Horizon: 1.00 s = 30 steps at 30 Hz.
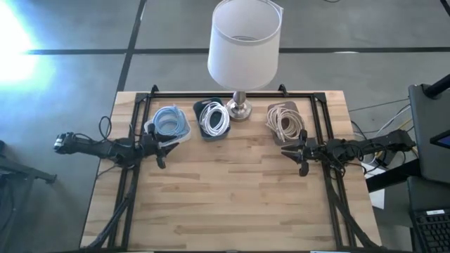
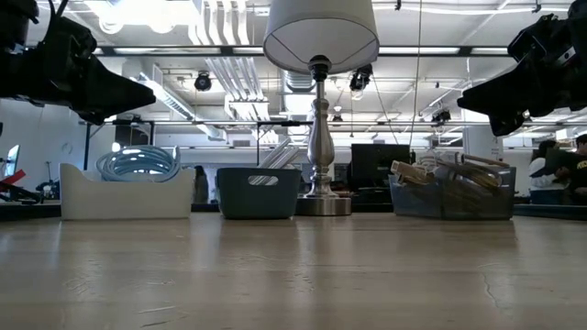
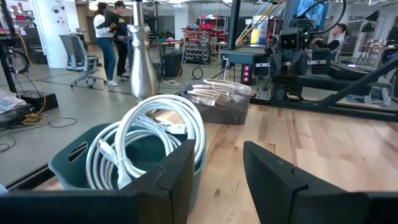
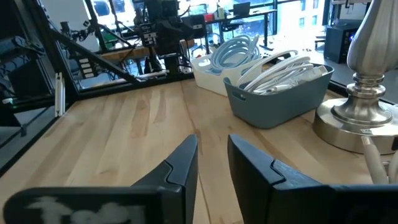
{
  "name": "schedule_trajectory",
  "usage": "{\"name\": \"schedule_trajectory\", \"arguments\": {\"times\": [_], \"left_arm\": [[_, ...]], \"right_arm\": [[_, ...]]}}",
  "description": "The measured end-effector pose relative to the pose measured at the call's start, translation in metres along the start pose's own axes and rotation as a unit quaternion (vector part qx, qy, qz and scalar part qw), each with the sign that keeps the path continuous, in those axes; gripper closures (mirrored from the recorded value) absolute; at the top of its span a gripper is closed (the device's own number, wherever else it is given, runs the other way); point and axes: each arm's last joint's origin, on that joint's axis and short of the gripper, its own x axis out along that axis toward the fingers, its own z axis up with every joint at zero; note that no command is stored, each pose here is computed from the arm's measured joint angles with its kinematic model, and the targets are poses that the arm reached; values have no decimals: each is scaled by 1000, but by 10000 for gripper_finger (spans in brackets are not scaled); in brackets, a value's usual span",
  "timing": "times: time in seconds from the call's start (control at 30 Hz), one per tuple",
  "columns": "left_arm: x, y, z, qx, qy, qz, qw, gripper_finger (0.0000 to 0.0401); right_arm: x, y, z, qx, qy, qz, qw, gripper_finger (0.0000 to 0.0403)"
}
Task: Pick & Place USB Port
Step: Return to Home Position
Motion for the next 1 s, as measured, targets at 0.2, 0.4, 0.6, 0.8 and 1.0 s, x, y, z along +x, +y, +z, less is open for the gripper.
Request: {"name": "schedule_trajectory", "arguments": {"times": [0.2,0.4,0.6,0.8,1.0], "left_arm": [[0,0,0,0,0,0,1000,259],[0,0,0,0,0,0,1000,259],[0,0,0,0,0,0,1000,259],[0,0,0,0,0,0,1000,259],[0,0,0,0,0,0,1000,259]], "right_arm": [[0,0,0,0,0,0,1000,333],[0,0,0,0,0,0,1000,332],[0,0,0,0,0,0,1000,321],[0,0,0,0,0,0,1000,315],[0,0,0,0,0,0,1000,316]]}}
